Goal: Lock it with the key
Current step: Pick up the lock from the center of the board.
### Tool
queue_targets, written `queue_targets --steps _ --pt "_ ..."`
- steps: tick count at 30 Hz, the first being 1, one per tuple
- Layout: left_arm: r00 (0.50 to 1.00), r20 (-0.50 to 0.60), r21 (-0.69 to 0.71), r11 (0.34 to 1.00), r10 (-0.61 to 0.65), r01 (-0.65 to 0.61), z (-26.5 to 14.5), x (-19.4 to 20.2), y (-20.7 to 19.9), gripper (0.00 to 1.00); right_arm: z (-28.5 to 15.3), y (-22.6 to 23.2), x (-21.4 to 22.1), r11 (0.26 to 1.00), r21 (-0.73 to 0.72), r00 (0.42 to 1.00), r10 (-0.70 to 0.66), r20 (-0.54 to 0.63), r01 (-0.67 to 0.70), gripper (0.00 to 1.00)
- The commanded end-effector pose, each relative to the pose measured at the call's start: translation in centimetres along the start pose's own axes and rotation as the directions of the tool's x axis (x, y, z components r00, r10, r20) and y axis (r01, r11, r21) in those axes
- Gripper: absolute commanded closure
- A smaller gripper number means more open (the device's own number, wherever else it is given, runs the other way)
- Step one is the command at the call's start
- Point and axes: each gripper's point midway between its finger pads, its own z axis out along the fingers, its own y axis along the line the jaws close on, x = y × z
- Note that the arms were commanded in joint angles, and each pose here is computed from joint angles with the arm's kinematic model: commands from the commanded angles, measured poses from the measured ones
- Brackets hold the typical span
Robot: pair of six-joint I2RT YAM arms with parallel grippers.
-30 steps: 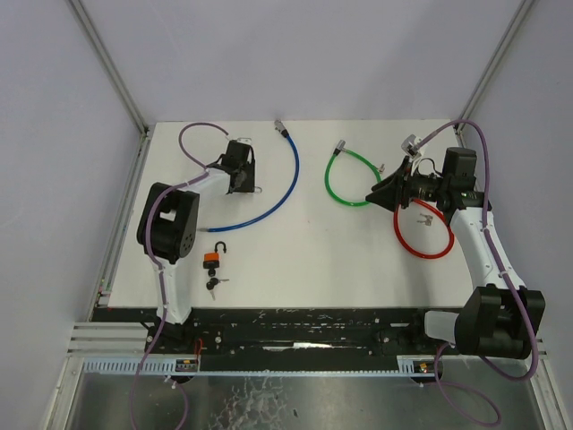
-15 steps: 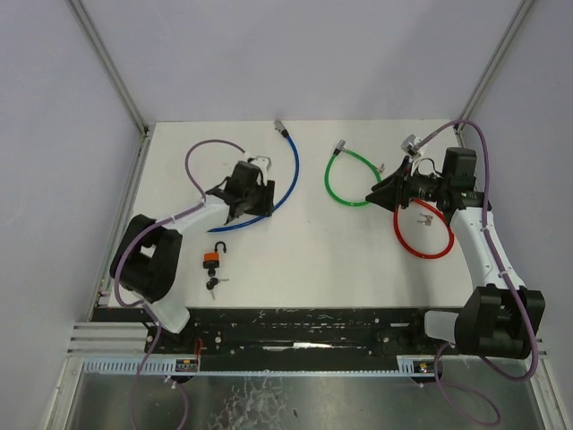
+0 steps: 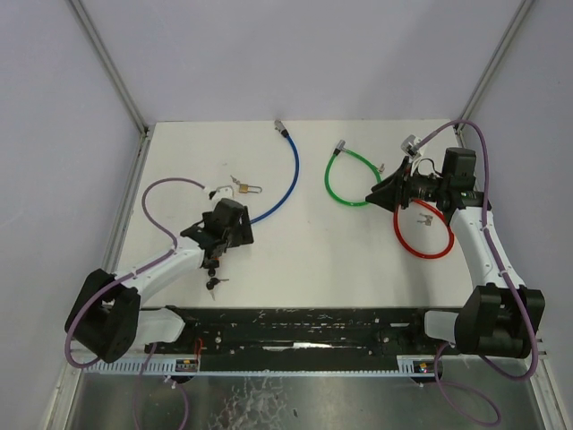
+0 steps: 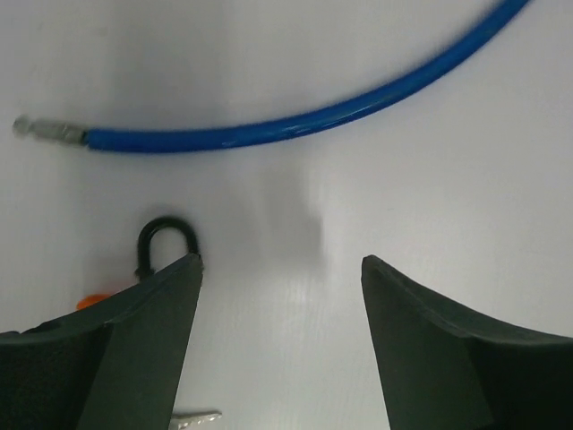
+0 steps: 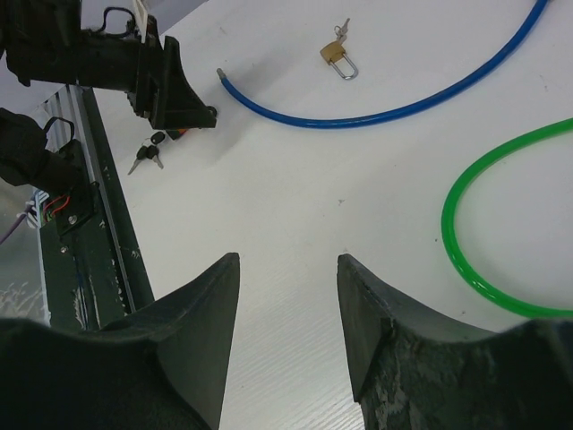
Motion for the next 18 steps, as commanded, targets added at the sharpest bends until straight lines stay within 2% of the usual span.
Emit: queue_targets --steps 1,4,7,14,18 --pt "0.983 0.054 -0.275 0.944 -0.174 0.182 0.0 3.1 5.8 0.28 0.1 0.7 -1.0 0.999 -0.036 0.999 -0.029 0.012 0.030 0.46" --pt "0.973 0.059 -0.377 0.897 -0.224 0.230 0.0 4.8 7.9 0.28 0.1 0.7 -1.0 0.999 -0.041 1.000 -0.027 0.012 0.027 0.46" --pt "0.969 0.092 -0.447 0.860 -0.231 0.248 -0.9 4.4 9.0 0.27 0.2 0.7 -0.8 0.999 -0.045 1.000 -0.018 0.010 0.018 0.46" --pt "0.956 0.118 -0.438 0.851 -0.267 0.291 -2.4 4.2 8.9 0.19 0.2 0.6 -0.7 0.999 -0.041 1.000 -0.018 0.007 0.018 0.46" --pt "0.921 0.217 -0.374 0.844 -0.324 0.385 -4.1 2.4 8.6 0.18 0.3 0.5 -0.6 0.999 -0.042 1.000 -0.009 0.004 0.010 0.46"
